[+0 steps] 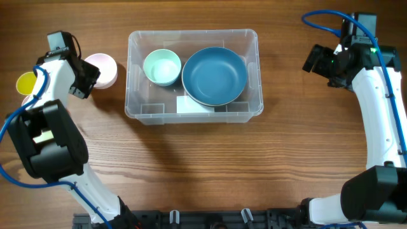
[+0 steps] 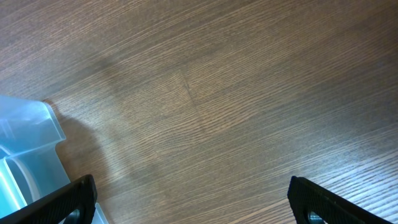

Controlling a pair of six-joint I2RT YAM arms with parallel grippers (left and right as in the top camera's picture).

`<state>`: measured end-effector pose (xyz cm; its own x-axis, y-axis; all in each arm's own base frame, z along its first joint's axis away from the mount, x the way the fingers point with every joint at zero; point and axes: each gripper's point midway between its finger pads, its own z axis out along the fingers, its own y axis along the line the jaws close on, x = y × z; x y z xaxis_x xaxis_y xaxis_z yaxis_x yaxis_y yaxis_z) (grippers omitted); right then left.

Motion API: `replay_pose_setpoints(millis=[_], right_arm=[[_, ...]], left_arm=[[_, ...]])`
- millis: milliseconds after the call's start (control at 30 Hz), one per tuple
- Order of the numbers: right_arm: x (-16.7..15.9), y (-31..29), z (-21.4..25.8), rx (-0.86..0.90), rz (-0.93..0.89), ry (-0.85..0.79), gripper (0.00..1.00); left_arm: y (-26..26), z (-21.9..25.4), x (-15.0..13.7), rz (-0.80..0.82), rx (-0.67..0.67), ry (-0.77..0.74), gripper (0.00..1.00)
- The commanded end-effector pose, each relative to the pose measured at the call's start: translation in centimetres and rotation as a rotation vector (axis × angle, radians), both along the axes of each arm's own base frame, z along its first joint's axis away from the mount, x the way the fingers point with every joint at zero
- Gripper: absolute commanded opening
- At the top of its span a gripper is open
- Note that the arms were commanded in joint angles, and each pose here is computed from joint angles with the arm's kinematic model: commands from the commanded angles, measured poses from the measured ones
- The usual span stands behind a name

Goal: Pack container
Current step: 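Return left gripper to the white bowl and grasp its rim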

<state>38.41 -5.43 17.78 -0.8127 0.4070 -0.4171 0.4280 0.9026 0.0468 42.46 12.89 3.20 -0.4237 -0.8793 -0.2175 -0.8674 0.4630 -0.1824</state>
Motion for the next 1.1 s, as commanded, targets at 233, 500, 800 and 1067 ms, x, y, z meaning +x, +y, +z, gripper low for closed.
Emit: replay_pose_setpoints(millis=[233,500,800,1067], right_arm=[[0.0,-0.1,0.9,-0.012,-0.008,-0.025,0.99],[0.0,-0.1,0.9,-0.012,-0.008,-0.025,0.99],[0.0,-0.1,0.9,-0.012,-0.008,-0.025,1.00],[0.0,-0.1,0.9,-0.012,-0.008,-0.025,1.00]], left_arm=[[-0.4,-0.8,-0.1,-0.003,-0.013,0.012,0.45],[-0.4,-0.9,-0.1,-0.013,-0.010,0.015,0.36],[-0.1,-1.1,-0.2,-0.009,0.007,0.022,0.42],[-0.3,-1.8,-0.3,-0.012,0.002,0.037,0.42]])
